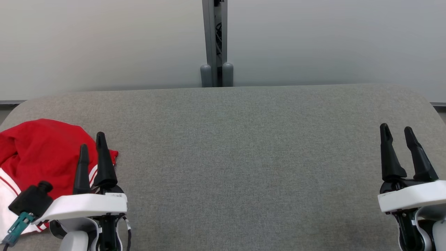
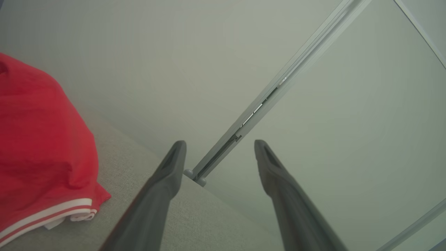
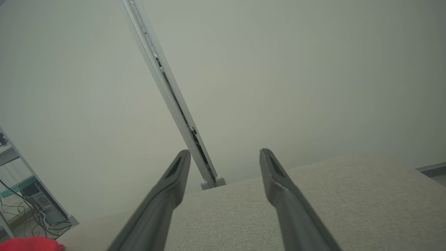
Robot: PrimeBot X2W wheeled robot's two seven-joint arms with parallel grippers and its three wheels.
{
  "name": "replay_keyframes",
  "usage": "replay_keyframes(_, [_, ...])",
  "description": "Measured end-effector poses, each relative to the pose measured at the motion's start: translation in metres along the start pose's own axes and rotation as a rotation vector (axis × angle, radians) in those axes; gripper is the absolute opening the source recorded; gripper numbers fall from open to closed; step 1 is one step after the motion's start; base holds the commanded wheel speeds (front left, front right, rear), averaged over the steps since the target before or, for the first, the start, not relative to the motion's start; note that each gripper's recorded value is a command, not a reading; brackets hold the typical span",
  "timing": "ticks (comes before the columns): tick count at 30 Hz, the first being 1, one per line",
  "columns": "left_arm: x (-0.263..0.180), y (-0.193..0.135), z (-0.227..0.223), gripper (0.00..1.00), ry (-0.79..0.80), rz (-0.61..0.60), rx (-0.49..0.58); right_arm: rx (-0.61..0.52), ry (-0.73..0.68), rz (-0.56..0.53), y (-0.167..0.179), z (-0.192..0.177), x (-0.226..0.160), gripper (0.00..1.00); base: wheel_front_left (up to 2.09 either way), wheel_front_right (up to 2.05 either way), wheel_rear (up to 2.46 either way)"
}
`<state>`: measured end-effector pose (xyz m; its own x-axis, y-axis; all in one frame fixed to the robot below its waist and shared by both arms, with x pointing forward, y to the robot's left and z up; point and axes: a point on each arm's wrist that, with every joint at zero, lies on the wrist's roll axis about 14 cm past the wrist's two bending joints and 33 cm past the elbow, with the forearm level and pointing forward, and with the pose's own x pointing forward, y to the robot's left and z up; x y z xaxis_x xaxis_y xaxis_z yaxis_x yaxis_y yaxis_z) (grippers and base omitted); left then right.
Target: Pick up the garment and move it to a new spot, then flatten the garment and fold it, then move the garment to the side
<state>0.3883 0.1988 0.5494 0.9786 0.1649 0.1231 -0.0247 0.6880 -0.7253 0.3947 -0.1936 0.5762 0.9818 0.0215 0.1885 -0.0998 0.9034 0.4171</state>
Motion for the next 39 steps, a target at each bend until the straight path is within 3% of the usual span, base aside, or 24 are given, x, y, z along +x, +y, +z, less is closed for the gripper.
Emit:
replay_keyframes(9, [-0.009, -0.018, -0.019, 1.0, 0.031, -0.019, 0.251, -0.143, -0.005, 0.072, 0.019, -0.003, 0.002, 1.0, 0.0, 0.0, 0.0])
replay_keyframes(16, [-0.02, -0.007, -0.043, 1.0, 0.094, 0.009, 0.38, -0.159, -0.001, 0.046, 0.013, -0.01, -0.001, 1.0, 0.0, 0.0, 0.0])
replay_keyframes(21, [-0.024, 0.0, -0.052, 1.0, 0.117, 0.018, 0.462, -0.209, 0.041, 0.086, 0.022, -0.026, -0.004, 1.0, 0.0, 0.0, 0.0])
replay_keyframes(39, [-0.039, 0.015, -0.076, 1.0, 0.193, 0.004, 0.611, -0.266, 0.11, 0.111, 0.026, -0.057, -0.016, 1.0, 0.0, 0.0, 0.0])
